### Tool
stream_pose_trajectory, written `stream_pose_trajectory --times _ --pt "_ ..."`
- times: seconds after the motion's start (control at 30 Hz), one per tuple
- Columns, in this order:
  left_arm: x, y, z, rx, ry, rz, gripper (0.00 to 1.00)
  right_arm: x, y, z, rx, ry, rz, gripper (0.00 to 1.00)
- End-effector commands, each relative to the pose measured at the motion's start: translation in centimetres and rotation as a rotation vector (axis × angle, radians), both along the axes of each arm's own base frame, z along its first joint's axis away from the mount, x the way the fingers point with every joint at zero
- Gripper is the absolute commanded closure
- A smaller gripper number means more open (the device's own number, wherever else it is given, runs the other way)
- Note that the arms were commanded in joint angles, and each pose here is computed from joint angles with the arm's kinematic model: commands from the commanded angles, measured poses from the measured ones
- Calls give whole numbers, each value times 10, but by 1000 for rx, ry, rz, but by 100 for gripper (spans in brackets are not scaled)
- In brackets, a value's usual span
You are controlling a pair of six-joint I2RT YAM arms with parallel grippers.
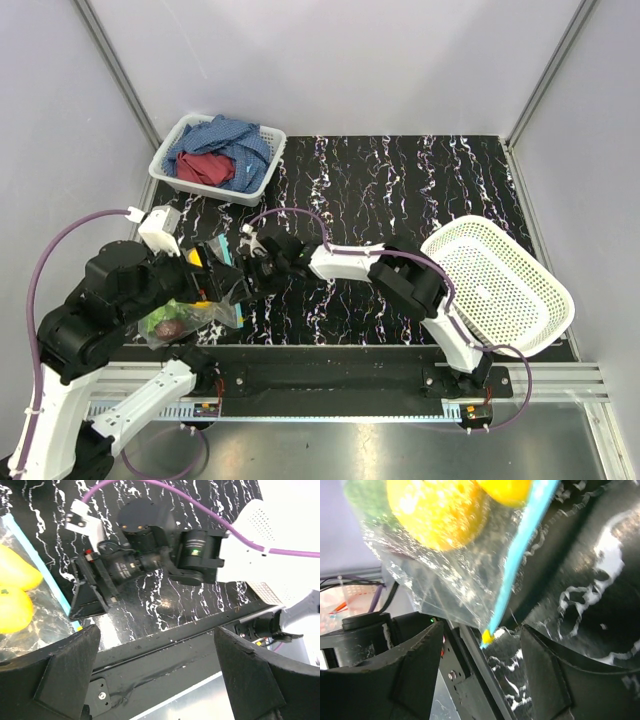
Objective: Open the zip-top bag and remove the fake food
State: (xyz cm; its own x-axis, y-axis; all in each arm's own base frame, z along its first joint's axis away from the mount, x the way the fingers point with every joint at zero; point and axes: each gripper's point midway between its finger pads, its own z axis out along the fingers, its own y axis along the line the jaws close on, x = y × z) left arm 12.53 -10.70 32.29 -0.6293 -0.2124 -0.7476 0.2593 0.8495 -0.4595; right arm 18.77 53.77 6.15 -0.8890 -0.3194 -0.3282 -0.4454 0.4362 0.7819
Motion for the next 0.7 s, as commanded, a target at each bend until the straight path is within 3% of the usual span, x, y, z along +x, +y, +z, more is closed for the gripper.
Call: stream_pose_trajectory --times 0.0,0.3,0.43,0.47,0.53,0.57,0.67 --pt "-1 -11 18 -51 -2 -41 2 -5 20 9 118 -17 51 30" --pt "5 -19 23 -51 24 -58 2 -5 30 -17 124 0 82 37" --pt "5 -20 20 -36 24 -71 3 -6 31 -11 131 -6 92 60" --pt "5 -19 19 -26 18 -75 3 -6 28 -4 117 -10 89 73" --pt "6 -17 17 -11 18 -72 3 -4 20 16 106 -29 73 86" --pt "8 -17 16 -3 16 -69 3 -4 14 19 85 -27 64 98" --pt "15 -15 20 12 -2 -53 2 -2 -5 42 86 -53 59 100"
